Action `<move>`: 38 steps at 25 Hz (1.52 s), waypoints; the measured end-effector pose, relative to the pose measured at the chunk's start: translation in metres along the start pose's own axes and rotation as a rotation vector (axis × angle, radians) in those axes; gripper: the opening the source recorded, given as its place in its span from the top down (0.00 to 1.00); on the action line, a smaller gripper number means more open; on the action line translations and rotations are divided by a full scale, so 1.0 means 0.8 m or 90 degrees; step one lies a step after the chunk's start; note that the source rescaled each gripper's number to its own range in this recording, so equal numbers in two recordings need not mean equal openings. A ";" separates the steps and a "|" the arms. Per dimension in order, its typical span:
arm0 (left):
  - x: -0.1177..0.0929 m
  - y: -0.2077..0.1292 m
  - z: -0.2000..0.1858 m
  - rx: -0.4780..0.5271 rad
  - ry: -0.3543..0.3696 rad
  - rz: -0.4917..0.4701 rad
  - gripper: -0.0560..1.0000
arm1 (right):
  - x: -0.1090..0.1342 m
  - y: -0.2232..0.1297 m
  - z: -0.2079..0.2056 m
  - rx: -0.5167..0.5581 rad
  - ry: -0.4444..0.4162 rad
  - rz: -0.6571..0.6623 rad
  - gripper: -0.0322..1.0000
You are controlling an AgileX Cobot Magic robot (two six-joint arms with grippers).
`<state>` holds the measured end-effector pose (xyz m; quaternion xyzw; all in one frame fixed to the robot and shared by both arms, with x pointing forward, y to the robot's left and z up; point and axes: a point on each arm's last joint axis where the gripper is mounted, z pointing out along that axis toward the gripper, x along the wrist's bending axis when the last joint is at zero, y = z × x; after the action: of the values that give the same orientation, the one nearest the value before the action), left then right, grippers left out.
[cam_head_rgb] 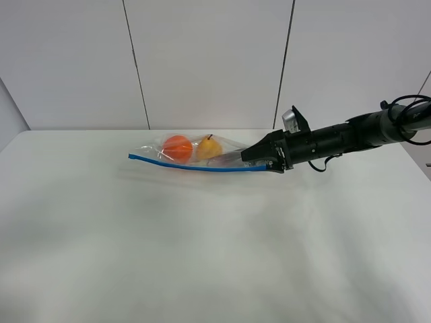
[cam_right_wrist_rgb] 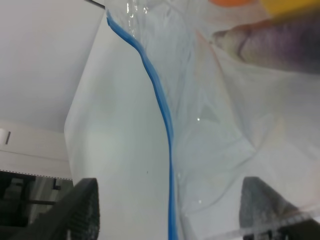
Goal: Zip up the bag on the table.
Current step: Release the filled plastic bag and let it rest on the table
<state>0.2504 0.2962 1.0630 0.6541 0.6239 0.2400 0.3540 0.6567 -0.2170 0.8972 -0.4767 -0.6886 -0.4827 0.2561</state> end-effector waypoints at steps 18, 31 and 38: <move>0.000 0.000 0.000 0.000 0.001 -0.001 0.47 | 0.000 0.000 0.000 0.000 0.000 0.001 0.06; 0.000 0.000 0.000 0.000 0.001 -0.001 0.47 | 0.000 -0.001 0.000 0.006 -0.003 0.009 0.06; 0.000 0.000 0.000 0.000 0.001 -0.001 0.47 | -0.002 0.001 -0.001 0.024 -0.021 -0.080 0.06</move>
<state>0.2504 0.2963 1.0630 0.6536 0.6245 0.2400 0.3539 0.6576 -0.2185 0.8966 -0.4354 -0.7303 -0.4767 0.2233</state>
